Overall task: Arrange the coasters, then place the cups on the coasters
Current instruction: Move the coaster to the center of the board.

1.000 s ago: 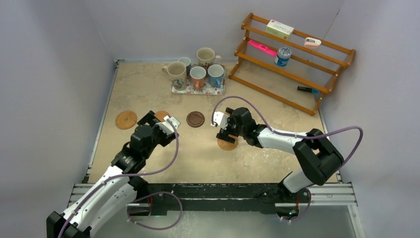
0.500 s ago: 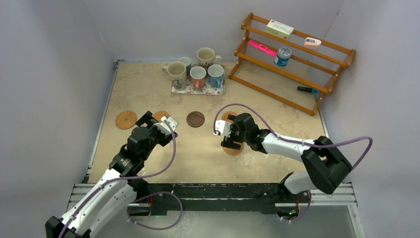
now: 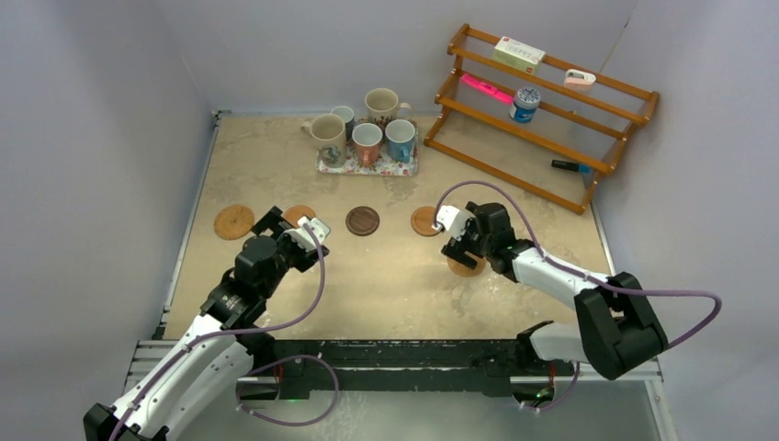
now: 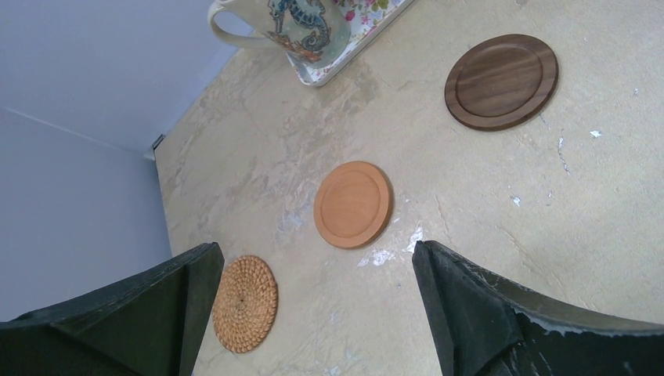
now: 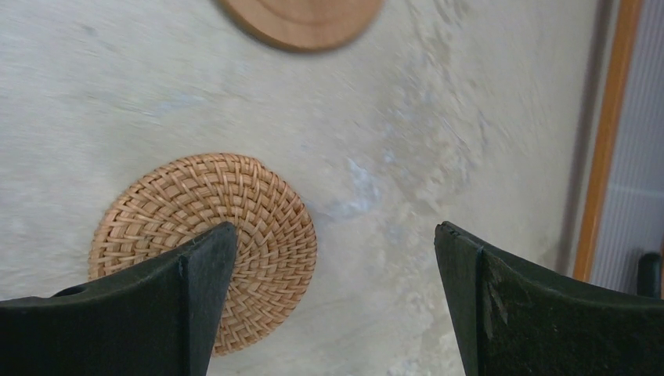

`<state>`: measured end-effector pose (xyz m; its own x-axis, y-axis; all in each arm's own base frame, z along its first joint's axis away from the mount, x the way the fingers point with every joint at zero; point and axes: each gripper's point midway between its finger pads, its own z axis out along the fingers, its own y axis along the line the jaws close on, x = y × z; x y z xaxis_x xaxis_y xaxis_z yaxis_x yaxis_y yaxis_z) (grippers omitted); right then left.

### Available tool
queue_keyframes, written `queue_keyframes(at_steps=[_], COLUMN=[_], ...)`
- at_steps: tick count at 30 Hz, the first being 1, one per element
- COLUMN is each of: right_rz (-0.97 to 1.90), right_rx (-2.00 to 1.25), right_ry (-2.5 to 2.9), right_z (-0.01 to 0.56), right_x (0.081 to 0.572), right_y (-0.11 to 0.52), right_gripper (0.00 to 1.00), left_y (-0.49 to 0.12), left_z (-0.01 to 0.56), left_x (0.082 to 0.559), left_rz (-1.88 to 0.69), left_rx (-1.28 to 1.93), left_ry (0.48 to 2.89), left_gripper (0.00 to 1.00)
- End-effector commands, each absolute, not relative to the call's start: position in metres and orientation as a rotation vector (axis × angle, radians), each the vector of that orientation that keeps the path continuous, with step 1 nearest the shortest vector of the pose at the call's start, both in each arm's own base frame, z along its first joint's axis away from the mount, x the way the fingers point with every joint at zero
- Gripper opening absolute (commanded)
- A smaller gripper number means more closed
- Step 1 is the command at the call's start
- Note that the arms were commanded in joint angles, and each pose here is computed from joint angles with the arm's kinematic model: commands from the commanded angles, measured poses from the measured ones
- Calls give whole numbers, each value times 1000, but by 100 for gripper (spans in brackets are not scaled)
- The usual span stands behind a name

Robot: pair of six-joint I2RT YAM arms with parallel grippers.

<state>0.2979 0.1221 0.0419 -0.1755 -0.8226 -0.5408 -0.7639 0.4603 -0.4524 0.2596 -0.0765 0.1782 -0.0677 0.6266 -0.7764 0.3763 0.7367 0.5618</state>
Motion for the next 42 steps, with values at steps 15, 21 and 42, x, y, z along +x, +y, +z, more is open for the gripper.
queue_keyframes(at_steps=[15, 21, 42], right_rz=[-303, -327, -377], right_rx=[-972, -930, -831], right_ry=[2205, 2212, 2233], right_z=[22, 26, 28], right_x=[355, 360, 376], right_y=[29, 20, -7], right_gripper=[99, 99, 99], left_y=[-78, -78, -77], left_z=[187, 186, 185], left_x=[259, 258, 259], left_rz=[217, 218, 221], left_rx=[769, 772, 770], left_ry=[1665, 1666, 1670], left_gripper=[100, 100, 100])
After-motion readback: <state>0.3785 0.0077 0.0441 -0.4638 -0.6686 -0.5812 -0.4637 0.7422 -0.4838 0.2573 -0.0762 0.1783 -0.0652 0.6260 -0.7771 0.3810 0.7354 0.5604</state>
